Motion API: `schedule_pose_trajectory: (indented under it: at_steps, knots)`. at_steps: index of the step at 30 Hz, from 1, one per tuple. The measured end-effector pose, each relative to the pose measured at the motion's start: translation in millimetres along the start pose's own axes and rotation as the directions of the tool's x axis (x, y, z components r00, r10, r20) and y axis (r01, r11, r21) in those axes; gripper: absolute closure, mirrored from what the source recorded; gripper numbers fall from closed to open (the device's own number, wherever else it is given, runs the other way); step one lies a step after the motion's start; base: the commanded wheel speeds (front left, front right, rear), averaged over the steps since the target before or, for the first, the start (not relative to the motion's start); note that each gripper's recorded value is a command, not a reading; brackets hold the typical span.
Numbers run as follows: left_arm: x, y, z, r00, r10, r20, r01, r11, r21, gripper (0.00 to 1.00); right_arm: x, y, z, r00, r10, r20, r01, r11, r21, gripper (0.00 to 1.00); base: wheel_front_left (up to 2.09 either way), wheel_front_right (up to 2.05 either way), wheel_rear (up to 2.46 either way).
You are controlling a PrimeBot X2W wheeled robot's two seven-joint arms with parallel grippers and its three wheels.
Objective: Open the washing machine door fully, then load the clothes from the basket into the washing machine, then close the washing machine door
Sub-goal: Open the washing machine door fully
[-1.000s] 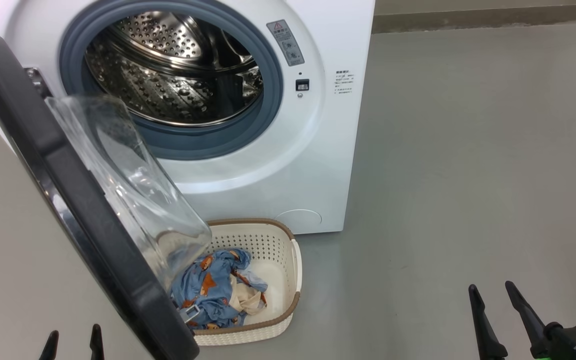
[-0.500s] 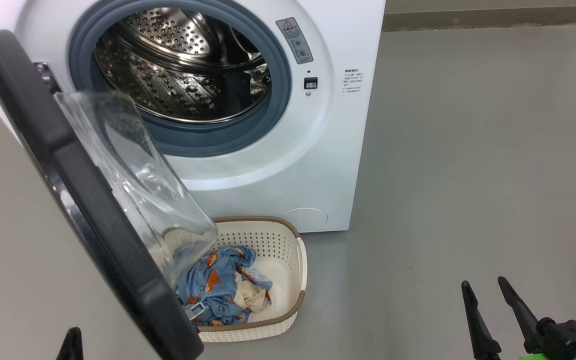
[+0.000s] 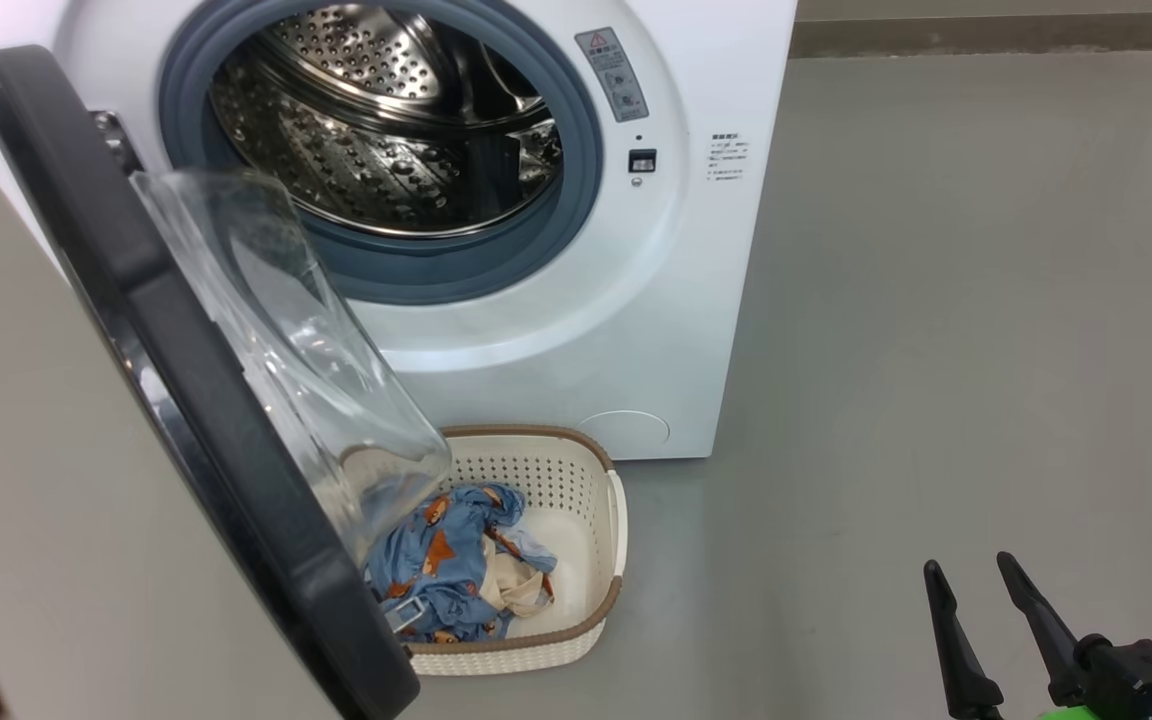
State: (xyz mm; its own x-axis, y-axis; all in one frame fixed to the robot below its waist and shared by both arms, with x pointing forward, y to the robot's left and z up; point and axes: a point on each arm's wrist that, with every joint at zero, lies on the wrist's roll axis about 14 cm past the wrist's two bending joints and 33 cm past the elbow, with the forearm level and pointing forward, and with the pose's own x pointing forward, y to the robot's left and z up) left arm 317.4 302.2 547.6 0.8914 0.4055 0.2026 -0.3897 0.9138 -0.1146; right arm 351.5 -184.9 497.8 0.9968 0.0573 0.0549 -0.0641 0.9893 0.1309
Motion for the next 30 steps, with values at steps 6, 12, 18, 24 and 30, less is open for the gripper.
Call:
schedule_pose_trajectory:
  at_steps: [6, 12, 18, 24, 30]
  knots:
    - [14, -13, 100, 0.949, -0.014, 0.315, 0.025, 0.999, -0.034, 1.00, 2, 3, 0, 1.000, 0.011, 0.001, -0.011, 1.000, 0.001, 0.00, 0.00, 0.00, 0.00]
    - [-15, -76, 187, 0.802, -0.183, 0.569, 0.268, 0.961, -0.069, 1.00, 2, 5, 2, 1.000, 0.015, 0.007, -0.015, 1.000, 0.002, 0.00, 0.00, 0.00, 0.00]
    - [-57, -175, 175, 0.710, -0.481, 0.515, 0.633, 0.757, -0.165, 1.00, 1, 7, 3, 1.000, 0.014, 0.011, -0.015, 1.000, 0.011, 0.00, 0.00, 0.00, 0.00]
    - [-82, -226, 72, 0.726, -0.675, 0.132, 0.672, 0.654, -0.348, 1.00, -2, 8, 0, 1.000, 0.010, 0.003, -0.010, 1.000, 0.019, 0.00, 0.00, 0.00, 0.00]
    - [-86, -225, 17, 0.744, -0.666, -0.063, 0.603, 0.708, -0.366, 1.00, -2, 7, -2, 1.000, 0.007, -0.004, -0.007, 1.000, 0.021, 0.00, 0.00, 0.00, 0.00]
